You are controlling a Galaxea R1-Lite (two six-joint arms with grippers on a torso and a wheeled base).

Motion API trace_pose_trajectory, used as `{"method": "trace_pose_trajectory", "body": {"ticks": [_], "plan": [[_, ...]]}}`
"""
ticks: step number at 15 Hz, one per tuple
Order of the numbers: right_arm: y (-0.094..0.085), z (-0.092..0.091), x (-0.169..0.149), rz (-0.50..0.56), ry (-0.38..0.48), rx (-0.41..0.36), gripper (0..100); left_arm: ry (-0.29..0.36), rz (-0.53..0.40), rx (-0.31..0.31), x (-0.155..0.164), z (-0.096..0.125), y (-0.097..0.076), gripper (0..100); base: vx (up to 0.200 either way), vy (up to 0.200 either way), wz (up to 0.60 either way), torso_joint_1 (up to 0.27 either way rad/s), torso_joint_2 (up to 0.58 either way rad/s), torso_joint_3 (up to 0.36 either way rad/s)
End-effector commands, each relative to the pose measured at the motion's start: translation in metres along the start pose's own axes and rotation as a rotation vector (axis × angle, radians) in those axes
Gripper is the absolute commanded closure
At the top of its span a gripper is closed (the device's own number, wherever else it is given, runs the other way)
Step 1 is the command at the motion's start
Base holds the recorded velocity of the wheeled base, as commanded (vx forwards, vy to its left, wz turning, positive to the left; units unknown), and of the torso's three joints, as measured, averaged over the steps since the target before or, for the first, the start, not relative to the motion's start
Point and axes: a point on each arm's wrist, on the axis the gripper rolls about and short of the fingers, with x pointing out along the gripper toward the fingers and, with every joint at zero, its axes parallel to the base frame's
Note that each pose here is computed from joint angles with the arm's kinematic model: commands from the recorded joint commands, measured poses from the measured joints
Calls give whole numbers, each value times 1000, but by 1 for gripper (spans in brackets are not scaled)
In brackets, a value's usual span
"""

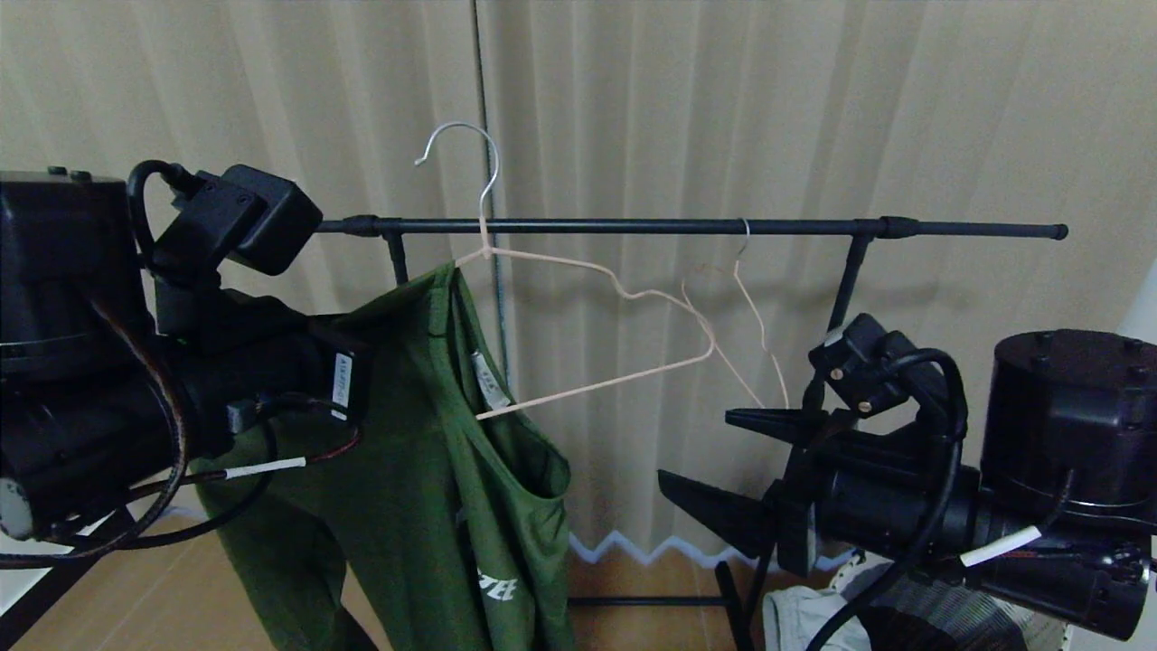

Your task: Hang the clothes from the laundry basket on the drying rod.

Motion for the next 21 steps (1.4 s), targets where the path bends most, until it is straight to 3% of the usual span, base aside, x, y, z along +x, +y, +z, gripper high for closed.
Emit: {"method": "trace_pose_trajectory", "body": {"ticks": [1,5,13,19,21], "plan": [[6,-8,16,20,22,-8,0,-3,-45,-12,0,0,-12,100,0,0,0,0,0,0],[8,-14,47,5,-7,-18,0,-41,-71,-17,-3,6,-17,100,0,0,0,0,0,0],[5,-18,85,-37,14,-17,0,-131,-117,-15,-15,20,-25,100,0,0,0,0,0,0],[2,-28,89,-86,48,-16,0,-167,-117,-20,-19,30,-24,100,0,0,0,0,0,0],[-9,-27,78,-145,42,-10,0,-153,-90,25,-16,26,-19,100,0,0,0,0,0,0]]}}
